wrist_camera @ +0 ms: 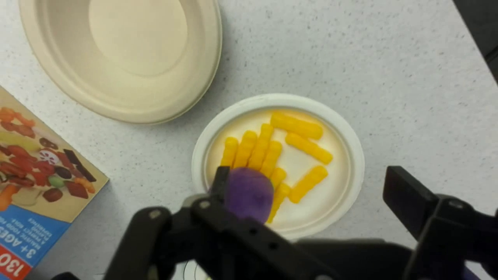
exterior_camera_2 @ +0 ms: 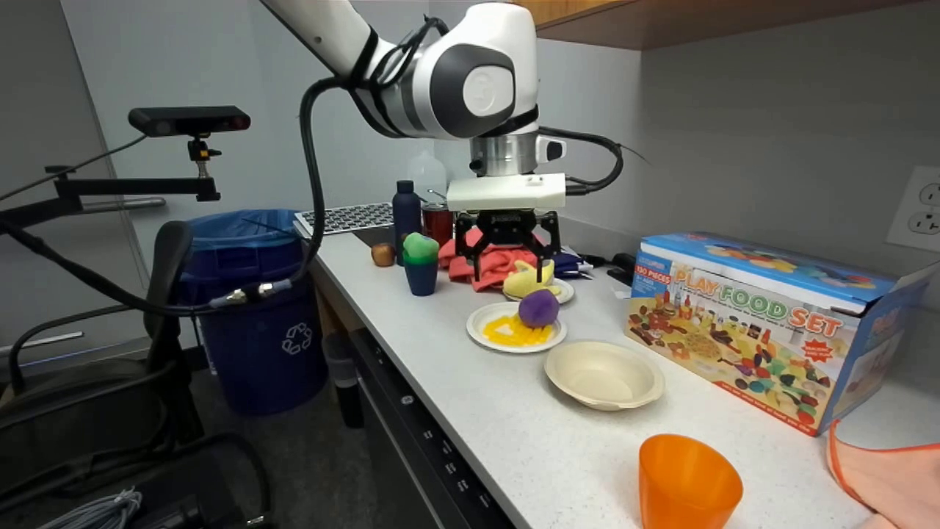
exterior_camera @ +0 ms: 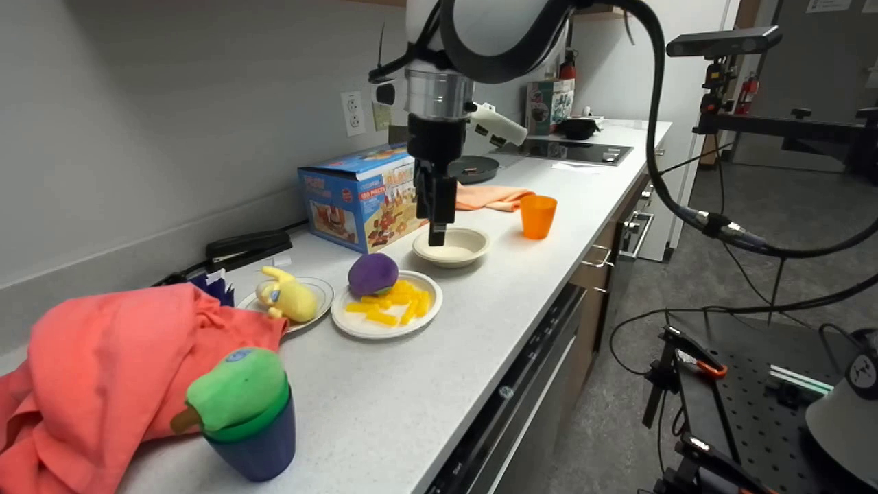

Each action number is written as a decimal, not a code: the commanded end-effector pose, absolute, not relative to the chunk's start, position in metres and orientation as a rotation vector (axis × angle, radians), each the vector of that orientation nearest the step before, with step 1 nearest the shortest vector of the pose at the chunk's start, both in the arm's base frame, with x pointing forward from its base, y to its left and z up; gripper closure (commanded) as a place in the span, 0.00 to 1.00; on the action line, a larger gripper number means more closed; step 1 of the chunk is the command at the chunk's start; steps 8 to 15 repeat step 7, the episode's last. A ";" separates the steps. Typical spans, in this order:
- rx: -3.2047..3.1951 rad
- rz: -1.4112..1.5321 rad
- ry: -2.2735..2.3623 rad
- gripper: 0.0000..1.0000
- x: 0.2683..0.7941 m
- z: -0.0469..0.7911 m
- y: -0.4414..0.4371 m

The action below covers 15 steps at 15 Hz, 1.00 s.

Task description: Put the purple plush toy on the plate to the left

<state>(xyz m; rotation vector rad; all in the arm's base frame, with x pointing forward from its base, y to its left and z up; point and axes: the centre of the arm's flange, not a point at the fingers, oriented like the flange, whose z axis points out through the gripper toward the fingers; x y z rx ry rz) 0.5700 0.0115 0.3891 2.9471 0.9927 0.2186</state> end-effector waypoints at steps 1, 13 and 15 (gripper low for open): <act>2.949 0.248 1.050 0.00 0.514 0.418 -0.014; 2.962 0.227 0.977 0.00 0.508 0.420 -0.027; 2.962 0.227 0.977 0.00 0.508 0.420 -0.027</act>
